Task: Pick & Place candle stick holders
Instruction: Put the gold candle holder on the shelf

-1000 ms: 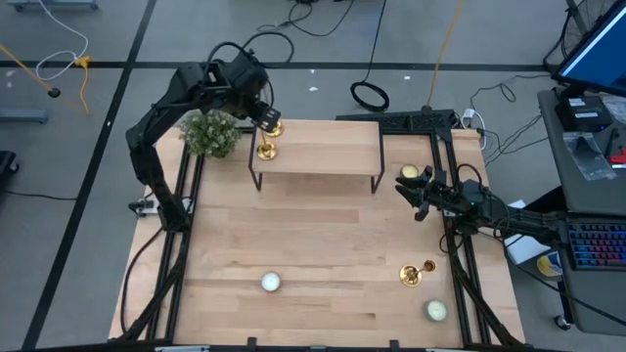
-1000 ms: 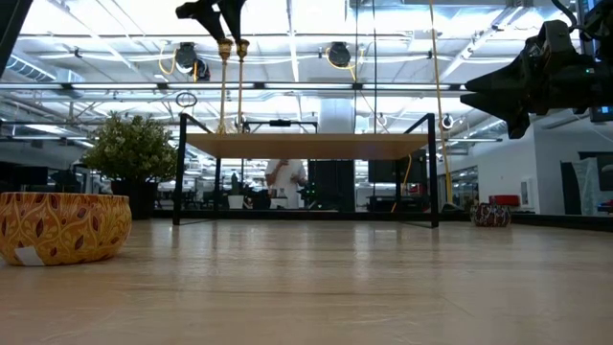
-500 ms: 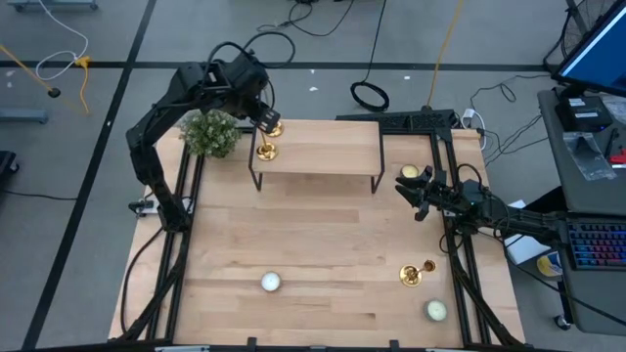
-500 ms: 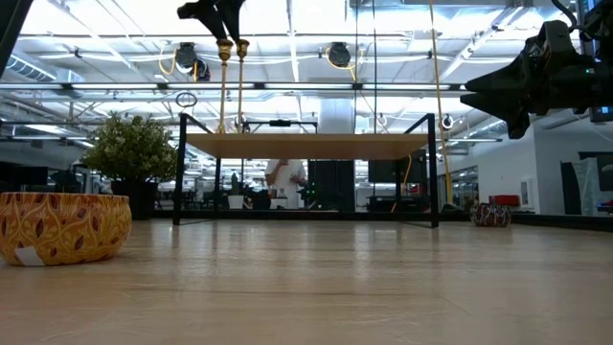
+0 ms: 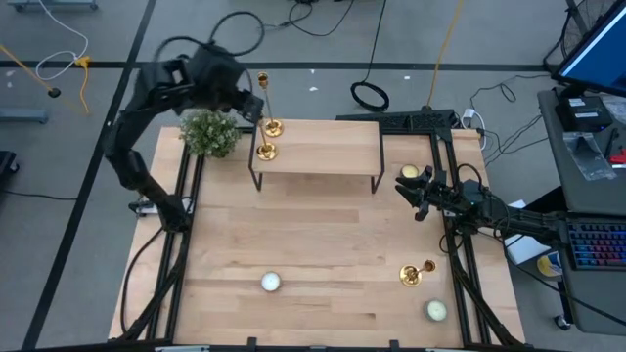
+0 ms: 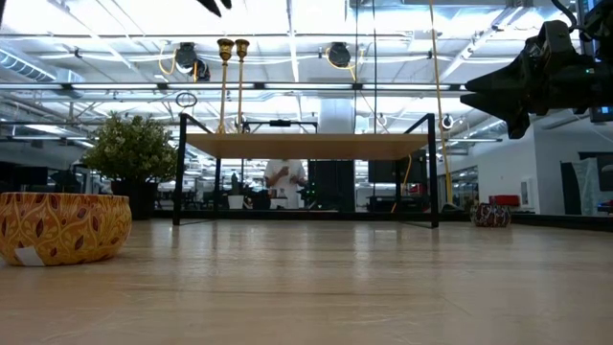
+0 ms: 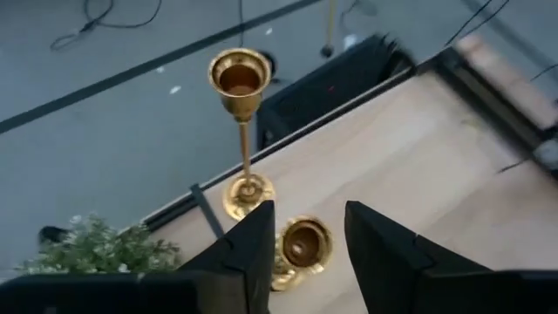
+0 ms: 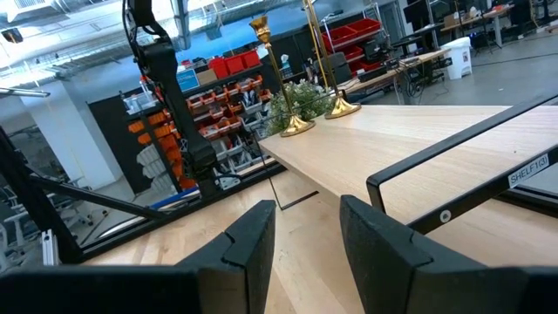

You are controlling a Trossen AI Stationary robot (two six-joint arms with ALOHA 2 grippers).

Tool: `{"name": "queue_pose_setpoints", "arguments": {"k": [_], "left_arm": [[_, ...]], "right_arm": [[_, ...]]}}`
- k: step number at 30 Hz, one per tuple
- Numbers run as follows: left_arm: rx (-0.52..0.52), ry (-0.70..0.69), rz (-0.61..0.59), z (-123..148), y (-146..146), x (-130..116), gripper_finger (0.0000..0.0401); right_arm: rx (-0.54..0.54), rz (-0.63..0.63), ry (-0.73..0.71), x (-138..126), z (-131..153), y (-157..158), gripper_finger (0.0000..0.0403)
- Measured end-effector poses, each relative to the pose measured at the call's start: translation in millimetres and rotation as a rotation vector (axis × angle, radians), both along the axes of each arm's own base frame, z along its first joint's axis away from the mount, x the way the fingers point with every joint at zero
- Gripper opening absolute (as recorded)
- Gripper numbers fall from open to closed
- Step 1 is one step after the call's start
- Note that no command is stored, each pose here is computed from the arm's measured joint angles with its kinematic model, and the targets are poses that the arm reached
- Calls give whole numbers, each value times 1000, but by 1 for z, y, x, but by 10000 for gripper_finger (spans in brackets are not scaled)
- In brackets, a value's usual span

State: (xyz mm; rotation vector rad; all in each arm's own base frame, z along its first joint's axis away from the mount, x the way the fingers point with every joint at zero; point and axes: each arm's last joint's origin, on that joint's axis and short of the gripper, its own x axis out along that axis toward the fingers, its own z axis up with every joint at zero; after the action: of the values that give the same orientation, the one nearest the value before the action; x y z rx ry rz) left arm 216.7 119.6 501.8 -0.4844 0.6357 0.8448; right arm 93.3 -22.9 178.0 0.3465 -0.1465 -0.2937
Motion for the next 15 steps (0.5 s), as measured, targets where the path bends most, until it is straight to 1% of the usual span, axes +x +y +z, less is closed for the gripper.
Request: {"name": "queue_pose_setpoints", "arguments": {"k": [2,5,11,15], "left_arm": [[-9,-41,-26,6,-14,-5,129],[-35,-82,-93,9,-39,-1,119],[-73,-82,-219,7,-87,10,100],[-74,-75,-337,5,-119,18,93]], "right_arm": [[0,0,0,0,0,0,126],[0,0,0,0,0,0,126],[4,0,-5,0,0,0,126],[70,7,-31,0,1,0,126]]}}
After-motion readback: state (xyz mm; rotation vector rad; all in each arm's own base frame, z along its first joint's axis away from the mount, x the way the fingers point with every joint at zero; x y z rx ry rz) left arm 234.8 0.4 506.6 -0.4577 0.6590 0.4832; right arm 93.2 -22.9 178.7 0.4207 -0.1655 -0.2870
